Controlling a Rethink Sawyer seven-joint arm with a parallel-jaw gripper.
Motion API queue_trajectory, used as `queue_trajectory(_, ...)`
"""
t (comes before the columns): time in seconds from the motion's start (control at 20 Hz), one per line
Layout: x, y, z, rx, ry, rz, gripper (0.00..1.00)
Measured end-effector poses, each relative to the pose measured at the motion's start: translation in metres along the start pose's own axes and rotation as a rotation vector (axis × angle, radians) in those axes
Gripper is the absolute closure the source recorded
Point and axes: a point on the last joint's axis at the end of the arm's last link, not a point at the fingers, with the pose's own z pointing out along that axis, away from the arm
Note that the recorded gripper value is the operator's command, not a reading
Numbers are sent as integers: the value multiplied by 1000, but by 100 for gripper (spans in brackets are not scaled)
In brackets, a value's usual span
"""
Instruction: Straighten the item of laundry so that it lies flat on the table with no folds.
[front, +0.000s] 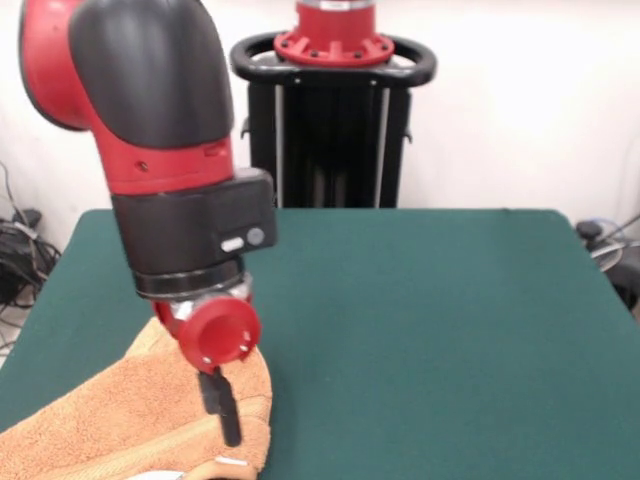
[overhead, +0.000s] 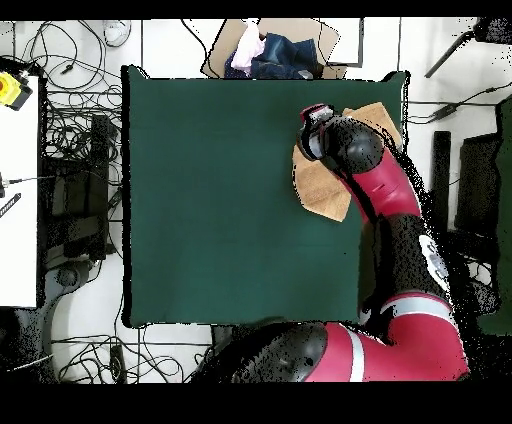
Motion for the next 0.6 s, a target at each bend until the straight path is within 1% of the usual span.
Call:
queue_trajectory(0.15,12,2,13,-8,23,8,0)
queue_trajectory(0.35,24,7,26,-20,34,8,0)
queue_trajectory(0.6,38,9,42,-28,33,8,0)
